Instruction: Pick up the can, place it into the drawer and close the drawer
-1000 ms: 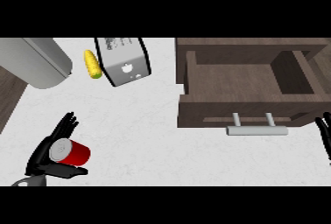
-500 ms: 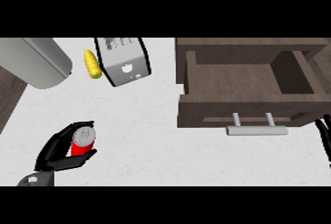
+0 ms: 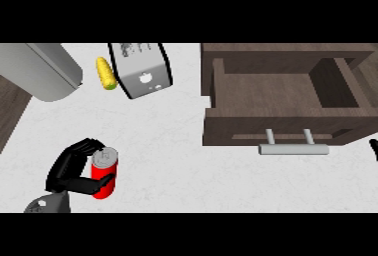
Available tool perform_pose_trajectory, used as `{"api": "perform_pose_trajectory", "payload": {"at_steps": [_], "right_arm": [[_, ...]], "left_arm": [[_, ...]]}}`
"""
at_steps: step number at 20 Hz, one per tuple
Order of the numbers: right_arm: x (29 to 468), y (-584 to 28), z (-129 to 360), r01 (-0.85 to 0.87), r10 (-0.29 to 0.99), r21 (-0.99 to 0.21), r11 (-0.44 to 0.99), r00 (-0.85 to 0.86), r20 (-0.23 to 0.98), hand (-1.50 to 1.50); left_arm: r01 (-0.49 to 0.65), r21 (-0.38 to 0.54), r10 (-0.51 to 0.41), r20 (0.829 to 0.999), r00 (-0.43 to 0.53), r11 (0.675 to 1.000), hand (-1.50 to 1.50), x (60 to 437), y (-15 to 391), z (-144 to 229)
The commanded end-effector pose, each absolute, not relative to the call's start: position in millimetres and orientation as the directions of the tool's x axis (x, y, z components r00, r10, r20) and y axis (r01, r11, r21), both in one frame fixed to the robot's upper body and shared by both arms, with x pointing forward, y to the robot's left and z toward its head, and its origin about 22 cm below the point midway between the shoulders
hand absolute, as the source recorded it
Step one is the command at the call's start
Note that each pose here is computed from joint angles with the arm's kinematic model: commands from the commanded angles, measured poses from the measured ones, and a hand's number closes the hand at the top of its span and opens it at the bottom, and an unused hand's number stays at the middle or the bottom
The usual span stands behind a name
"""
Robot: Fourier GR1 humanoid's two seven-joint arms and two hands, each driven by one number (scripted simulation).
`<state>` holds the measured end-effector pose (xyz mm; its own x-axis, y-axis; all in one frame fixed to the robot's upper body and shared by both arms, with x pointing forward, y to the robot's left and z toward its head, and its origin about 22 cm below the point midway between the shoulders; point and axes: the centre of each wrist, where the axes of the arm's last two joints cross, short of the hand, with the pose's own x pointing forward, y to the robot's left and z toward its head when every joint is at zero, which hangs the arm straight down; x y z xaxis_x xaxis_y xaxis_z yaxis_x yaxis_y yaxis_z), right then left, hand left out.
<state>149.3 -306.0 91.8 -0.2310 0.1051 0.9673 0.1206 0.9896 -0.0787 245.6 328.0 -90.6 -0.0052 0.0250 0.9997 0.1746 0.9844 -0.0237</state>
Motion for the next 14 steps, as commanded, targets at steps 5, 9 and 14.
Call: {"api": "perform_pose_trajectory", "payload": {"at_steps": [5,9,14], "right_arm": [[144.3,-299.3,84.4,0.138,0.094,-0.062,0.988,-0.240,0.966,-1.50],[139.2,-297.2,95.5,0.123,0.092,-0.064,0.990,-0.241,0.966,-1.50],[136.0,-300.8,93.8,0.138,0.105,-0.071,0.988,-0.256,0.961,-1.50]], "left_arm": [[-0.168,-0.043,0.030,0.997,-0.075,0.985,1.50,287.3,302.2,-65.0],[-0.124,-0.046,0.034,0.994,-0.102,0.991,1.50,296.8,275.4,-54.9],[-0.046,-0.051,0.045,0.992,-0.116,0.998,1.50,303.1,261.7,-11.6]]}}
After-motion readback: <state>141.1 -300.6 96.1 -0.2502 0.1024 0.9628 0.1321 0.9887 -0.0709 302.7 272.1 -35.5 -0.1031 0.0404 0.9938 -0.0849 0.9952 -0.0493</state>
